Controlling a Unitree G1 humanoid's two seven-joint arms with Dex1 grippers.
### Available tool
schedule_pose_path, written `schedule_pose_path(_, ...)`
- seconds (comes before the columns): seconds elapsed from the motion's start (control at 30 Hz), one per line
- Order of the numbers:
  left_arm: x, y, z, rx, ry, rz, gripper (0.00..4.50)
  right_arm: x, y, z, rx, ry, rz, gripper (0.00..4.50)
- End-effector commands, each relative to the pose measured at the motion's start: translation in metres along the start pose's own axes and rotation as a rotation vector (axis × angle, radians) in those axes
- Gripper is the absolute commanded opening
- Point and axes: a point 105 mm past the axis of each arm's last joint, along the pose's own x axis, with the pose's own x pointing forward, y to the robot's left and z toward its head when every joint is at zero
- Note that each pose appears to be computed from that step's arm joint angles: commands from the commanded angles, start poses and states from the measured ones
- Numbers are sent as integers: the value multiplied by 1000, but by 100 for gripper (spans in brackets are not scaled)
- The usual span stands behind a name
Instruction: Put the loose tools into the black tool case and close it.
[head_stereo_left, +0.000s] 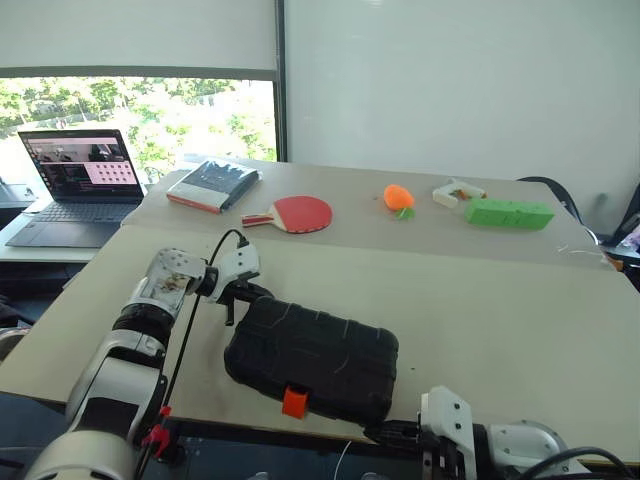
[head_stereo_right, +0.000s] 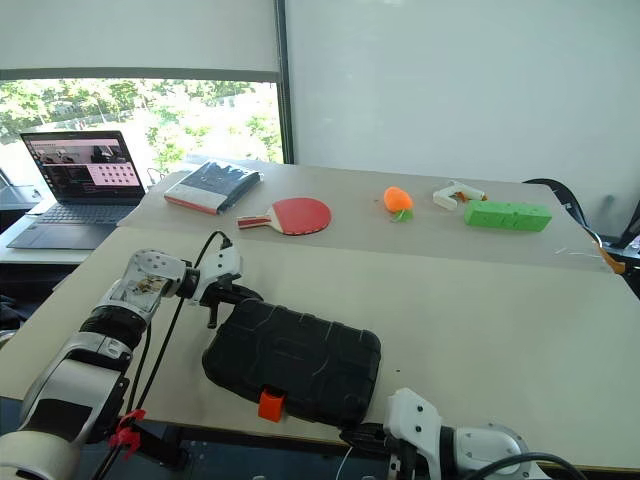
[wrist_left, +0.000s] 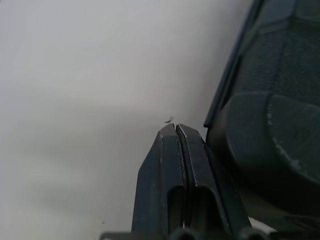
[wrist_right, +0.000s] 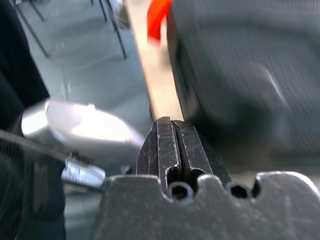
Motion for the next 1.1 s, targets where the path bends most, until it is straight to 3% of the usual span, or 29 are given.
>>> schedule_pose_path(0.03,15,-31,11,-12,-41,-189,6,-16,-47,11,-75,-2,-230,0)
schedule_pose_path(0.2,13,-52,11,-11,-33,-253,6,-31,-73,10,-84,31,-330,0)
schedule_pose_path(0.37,-4,-23,22,-33,-48,-112,6,-40,-60,13,-83,54,-239,0)
schedule_pose_path(0.5,-13,-3,75,-73,-186,-111,6,-50,-45,4,-77,128,-125,0)
schedule_pose_path(0.57,-7,-10,99,-32,-212,-188,6,-53,-39,3,-78,145,-67,0)
schedule_pose_path(0.67,7,-27,111,62,-190,-295,6,-52,-38,4,-82,149,-24,0)
schedule_pose_path(0.8,36,-51,103,185,-88,-407,6,-45,-40,7,-98,147,24,0)
schedule_pose_path(0.97,63,-63,65,386,126,-456,6,-34,-45,12,-115,136,75,0)
schedule_pose_path(1.1,74,-65,57,429,139,-456,6,-25,-53,9,-124,139,77,0)
